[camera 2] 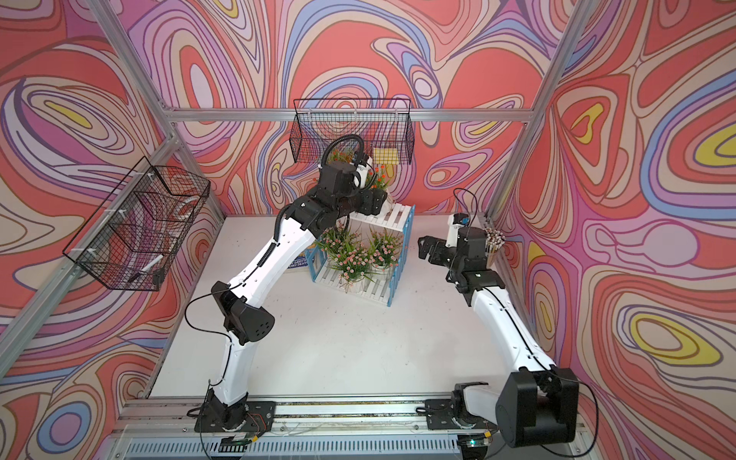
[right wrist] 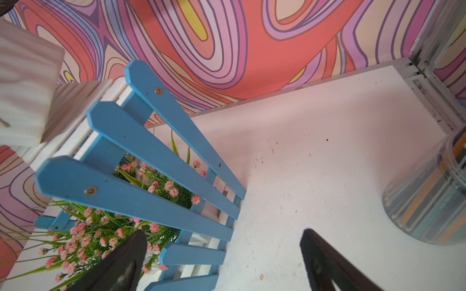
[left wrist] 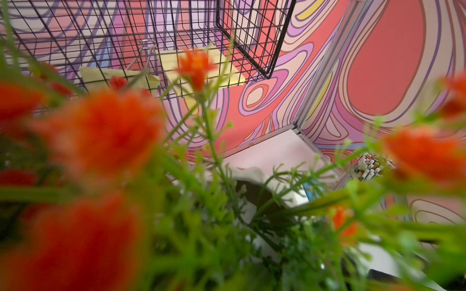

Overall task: Place the baby's breath potted plants on the rack by color
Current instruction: Place the baby's breath potted plant on the rack.

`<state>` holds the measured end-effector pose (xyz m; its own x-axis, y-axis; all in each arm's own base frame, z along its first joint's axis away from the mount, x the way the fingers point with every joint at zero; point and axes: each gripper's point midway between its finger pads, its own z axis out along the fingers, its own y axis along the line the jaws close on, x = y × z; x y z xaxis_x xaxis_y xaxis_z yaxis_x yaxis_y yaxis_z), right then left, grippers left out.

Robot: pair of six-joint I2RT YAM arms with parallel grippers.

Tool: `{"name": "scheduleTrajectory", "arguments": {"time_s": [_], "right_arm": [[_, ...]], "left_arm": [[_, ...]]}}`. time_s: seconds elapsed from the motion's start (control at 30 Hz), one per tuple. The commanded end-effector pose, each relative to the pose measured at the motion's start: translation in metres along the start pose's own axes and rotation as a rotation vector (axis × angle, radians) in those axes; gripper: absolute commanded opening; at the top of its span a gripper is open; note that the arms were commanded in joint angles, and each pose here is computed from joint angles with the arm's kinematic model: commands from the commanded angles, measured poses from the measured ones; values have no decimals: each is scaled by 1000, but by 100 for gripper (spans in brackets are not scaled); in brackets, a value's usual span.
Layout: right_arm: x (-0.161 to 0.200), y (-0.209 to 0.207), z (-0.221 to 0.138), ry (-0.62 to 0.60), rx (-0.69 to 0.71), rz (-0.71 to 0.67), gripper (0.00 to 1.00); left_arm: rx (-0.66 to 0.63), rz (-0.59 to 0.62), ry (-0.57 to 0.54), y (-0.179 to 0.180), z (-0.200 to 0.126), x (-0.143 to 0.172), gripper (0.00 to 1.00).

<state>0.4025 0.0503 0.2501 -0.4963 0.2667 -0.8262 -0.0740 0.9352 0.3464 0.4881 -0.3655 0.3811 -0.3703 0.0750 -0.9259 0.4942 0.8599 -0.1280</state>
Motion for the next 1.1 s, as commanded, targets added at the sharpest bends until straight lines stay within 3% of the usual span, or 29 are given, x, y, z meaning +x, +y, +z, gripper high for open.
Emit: {"name": "scheduleTrajectory", "arguments": {"time_s": [0.0, 1.07], "right_arm": [[-2, 1, -5, -20, -11, -15, 98], [4, 2, -5, -14, -26, -3, 98]], "left_arm": [[33, -7, -62, -9, 4, -13, 79], [60, 34, -57, -14, -17, -25, 83]]}}
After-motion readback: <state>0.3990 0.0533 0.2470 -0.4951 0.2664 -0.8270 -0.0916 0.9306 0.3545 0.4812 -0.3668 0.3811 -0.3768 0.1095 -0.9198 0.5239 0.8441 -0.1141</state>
